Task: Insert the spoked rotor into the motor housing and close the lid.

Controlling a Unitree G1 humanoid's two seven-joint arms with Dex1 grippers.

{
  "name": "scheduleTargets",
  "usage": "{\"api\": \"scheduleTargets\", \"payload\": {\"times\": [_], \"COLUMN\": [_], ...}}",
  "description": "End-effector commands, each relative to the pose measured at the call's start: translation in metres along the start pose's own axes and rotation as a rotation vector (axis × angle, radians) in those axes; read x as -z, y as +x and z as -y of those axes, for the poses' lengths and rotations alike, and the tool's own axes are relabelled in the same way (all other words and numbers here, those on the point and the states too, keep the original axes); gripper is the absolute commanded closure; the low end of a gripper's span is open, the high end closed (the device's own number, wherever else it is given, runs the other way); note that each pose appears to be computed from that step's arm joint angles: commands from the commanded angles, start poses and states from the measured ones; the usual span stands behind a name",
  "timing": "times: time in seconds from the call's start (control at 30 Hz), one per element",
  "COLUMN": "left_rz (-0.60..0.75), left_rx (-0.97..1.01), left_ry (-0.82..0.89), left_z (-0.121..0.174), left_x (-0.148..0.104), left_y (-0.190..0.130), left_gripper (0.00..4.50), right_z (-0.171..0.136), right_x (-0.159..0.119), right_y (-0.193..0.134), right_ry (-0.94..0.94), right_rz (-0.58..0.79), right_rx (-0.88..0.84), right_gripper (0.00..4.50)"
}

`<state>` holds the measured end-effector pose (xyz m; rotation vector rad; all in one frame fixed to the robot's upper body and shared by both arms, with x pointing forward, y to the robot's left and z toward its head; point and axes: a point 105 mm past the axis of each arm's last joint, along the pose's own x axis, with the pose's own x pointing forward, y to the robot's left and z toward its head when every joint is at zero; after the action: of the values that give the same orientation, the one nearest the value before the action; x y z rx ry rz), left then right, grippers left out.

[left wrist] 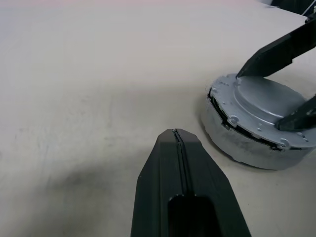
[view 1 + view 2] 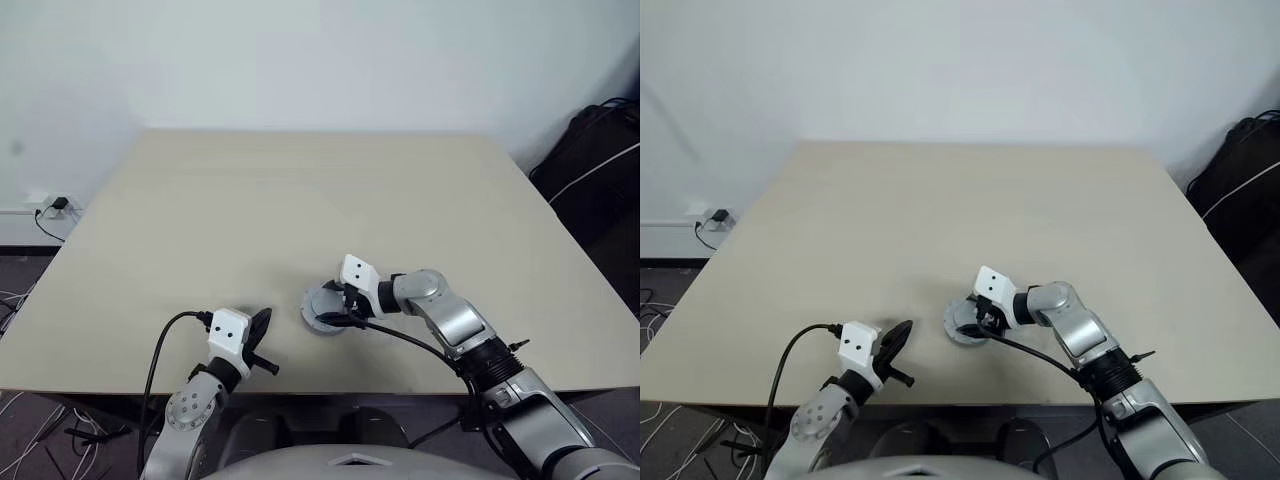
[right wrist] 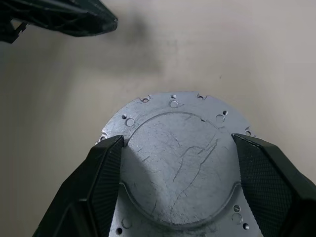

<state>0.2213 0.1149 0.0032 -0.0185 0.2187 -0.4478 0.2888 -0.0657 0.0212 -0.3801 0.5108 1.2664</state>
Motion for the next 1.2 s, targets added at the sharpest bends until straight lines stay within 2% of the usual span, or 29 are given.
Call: {"api": "scheduleTargets", "payload": {"times": [0.03,0.43,0.8,0.97,1.2], "left_rz": [0.050,0.048,0.053,0.048,-0.009], "left_rx": [0.011,0.007,0.014,0.023,0.165], "left_ry": [0.015,0.010,0.013,0.015,-0.141], "left_z": [0.002,0.004,0.005,0.001,0.017], "left_x": [-0.014,-0.010,-0.020,-0.019,-0.023], "left_y": [0.004,0.004,0.001,0.016,0.055], "left_gripper": [4.50,4.50,4.50,4.50,4.50], "right_z": [0.001,0.008,0.004,0.003,0.003], "right_x": [-0.008,-0.008,-0.001,0.000,0.000], "right_y": [-0.002,0.004,0.005,0.007,0.010], "right_ry": [-0.018,-0.065,-0.079,-0.075,-0.072], "right_rz": [-0.003,-0.029,-0.079,-0.087,-0.085], "right_rx": [-0.004,0.061,0.038,0.033,0.040], "right_gripper": [1.33,1.33,1.33,1.33,1.33]}}
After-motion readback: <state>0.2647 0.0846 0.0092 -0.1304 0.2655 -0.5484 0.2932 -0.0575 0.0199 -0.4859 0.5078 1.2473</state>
